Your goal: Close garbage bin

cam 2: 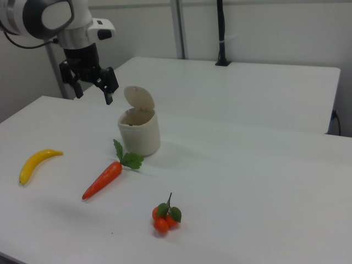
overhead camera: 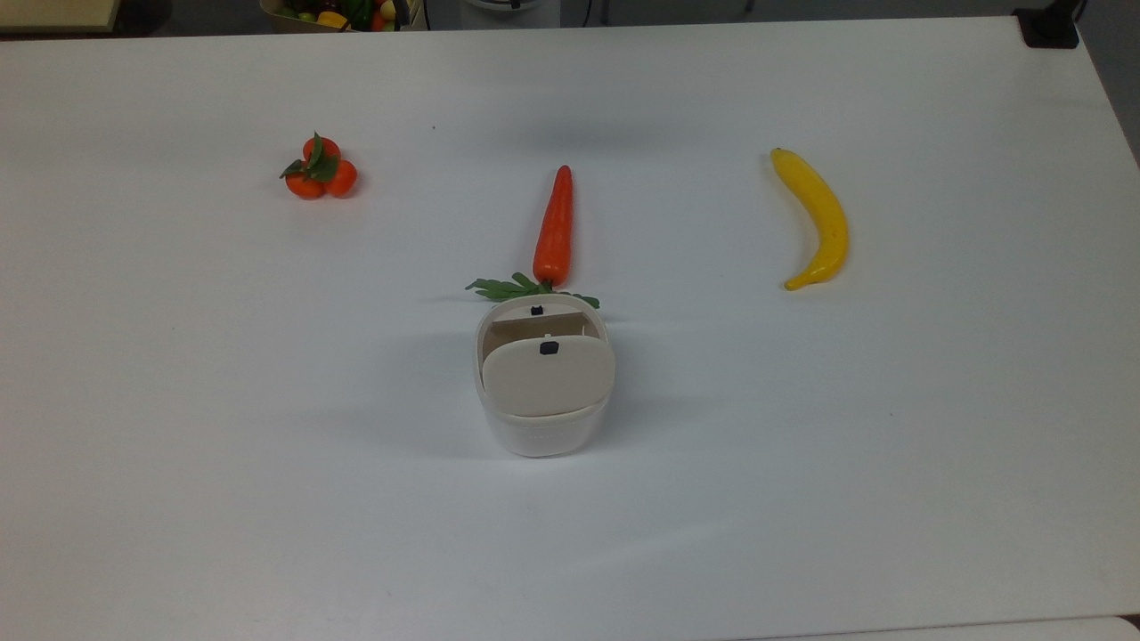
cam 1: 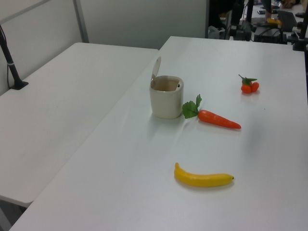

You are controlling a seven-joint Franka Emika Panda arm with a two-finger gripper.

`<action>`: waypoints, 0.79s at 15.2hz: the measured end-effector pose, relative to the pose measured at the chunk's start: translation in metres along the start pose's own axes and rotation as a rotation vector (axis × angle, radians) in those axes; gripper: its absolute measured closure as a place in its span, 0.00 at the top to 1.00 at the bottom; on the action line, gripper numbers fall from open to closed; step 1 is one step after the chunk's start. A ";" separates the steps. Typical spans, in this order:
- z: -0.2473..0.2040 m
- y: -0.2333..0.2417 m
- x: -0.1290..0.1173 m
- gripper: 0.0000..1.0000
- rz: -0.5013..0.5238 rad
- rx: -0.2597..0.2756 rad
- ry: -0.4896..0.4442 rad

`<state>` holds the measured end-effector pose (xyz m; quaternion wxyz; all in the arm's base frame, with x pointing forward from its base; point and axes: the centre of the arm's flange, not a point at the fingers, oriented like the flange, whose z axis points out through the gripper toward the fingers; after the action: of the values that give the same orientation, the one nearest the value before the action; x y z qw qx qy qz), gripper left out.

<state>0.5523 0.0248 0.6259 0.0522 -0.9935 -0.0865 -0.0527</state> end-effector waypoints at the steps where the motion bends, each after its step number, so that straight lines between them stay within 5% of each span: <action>1: 0.000 0.000 0.000 1.00 0.000 0.000 0.000; 12: 0.004 -0.001 0.006 0.97 -0.001 -0.004 0.020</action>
<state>0.5583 0.0268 0.6230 0.0509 -0.9930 -0.0866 -0.0628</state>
